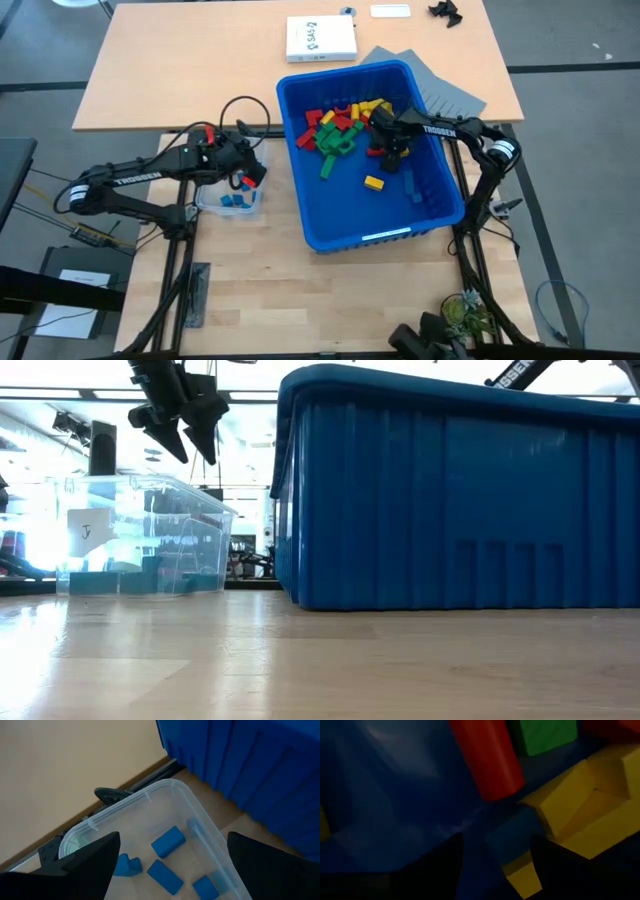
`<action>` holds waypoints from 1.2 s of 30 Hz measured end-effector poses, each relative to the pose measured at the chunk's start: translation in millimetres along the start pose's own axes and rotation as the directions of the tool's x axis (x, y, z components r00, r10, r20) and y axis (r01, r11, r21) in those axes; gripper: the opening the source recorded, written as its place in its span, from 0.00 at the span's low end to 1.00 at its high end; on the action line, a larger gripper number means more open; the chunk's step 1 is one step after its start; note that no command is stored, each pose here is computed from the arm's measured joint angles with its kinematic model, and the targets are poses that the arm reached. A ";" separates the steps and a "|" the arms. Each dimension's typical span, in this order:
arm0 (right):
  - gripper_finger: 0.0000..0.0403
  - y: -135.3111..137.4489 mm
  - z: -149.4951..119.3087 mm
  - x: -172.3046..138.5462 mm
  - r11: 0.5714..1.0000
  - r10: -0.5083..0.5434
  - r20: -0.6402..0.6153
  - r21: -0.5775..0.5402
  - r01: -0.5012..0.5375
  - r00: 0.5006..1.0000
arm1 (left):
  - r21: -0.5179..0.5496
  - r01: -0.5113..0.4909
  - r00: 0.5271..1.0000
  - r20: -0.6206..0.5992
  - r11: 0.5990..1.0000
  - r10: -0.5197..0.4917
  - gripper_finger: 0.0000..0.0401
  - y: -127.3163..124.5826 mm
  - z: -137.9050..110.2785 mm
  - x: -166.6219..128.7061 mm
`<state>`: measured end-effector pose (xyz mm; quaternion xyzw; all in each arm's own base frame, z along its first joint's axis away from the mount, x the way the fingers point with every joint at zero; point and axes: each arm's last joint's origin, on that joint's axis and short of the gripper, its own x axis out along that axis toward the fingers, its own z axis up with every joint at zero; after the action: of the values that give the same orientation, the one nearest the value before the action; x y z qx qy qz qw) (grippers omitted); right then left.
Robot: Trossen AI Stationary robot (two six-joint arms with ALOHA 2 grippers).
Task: Sort blocks
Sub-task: Put the blue block into the transparent bin
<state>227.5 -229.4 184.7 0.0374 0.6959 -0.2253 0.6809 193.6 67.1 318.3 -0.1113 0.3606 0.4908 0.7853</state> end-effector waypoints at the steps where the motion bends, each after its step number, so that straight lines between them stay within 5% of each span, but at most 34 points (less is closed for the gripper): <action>1: 0.57 -0.1 0.8 1.9 1.000 0.007 0.002 0.001 -0.007 1.000 | -0.002 0.002 1.000 0.004 1.000 -0.002 0.94 -0.3 0.4 0.0; 16: 0.57 11.2 8.3 4.1 0.952 0.281 0.132 0.084 -0.294 0.950 | -0.004 0.022 0.999 0.036 1.000 -0.021 0.94 -2.5 4.0 -0.2; 26: 0.57 12.1 -2.8 -20.7 0.983 0.181 0.099 0.002 -0.182 0.979 | -0.004 0.022 0.999 0.038 1.000 -0.022 0.94 -2.6 4.3 -0.2; 36: 0.57 13.9 -5.1 -20.8 0.941 0.217 0.083 0.248 -0.231 0.973 | -0.007 0.024 0.999 0.040 1.000 -0.023 0.94 -2.7 4.5 -0.2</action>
<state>229.2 -209.8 201.0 0.1977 0.6334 -0.2352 0.7102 197.9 68.0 321.2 -0.1086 0.3417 0.4851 0.7976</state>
